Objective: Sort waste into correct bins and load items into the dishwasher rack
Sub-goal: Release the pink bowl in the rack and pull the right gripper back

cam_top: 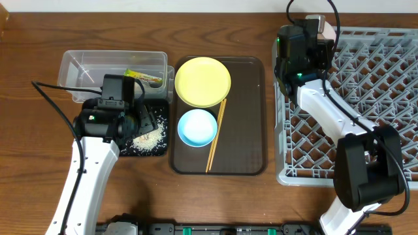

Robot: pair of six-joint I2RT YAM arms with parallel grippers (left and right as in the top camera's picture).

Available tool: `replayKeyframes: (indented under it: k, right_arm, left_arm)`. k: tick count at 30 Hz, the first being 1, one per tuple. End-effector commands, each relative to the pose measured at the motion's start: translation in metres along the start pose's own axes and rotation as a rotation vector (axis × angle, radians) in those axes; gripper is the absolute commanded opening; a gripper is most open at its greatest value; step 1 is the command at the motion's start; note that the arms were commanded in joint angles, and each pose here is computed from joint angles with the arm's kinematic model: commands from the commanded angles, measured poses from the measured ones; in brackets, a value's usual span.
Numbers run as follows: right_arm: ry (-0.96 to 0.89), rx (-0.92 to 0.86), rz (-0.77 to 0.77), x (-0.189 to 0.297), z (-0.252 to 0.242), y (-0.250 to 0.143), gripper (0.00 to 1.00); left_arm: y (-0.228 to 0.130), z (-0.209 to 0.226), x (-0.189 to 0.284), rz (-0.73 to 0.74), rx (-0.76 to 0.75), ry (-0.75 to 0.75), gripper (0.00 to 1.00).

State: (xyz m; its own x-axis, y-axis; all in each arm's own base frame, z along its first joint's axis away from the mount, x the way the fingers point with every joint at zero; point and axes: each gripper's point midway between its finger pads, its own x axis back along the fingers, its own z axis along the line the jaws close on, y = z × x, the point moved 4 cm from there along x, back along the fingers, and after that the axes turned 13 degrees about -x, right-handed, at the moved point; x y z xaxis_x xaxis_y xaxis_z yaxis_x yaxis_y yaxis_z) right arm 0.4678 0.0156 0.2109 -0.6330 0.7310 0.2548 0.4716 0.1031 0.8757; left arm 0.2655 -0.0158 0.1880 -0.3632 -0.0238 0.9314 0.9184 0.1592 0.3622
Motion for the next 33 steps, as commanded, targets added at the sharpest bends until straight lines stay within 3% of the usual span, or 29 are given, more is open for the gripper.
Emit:
replayKeyframes:
  k: [1, 19, 33]
  right_arm:
    - [-0.016, -0.024, 0.015, -0.007, 0.002, -0.009, 0.02]
    - [0.14, 0.107, 0.101, 0.015, 0.039, -0.042, 0.04]
    - [0.153, 0.113, 0.162, 0.034, 0.043, -0.061, 0.01]
  left_arm:
    - [0.002, 0.002, 0.003, -0.01, 0.017, 0.008, 0.72]
    - [0.001, 0.002, 0.002, -0.005, 0.017, 0.009, 0.72]
    - [-0.001, 0.003, 0.001, 0.004, 0.016, 0.011, 0.72]
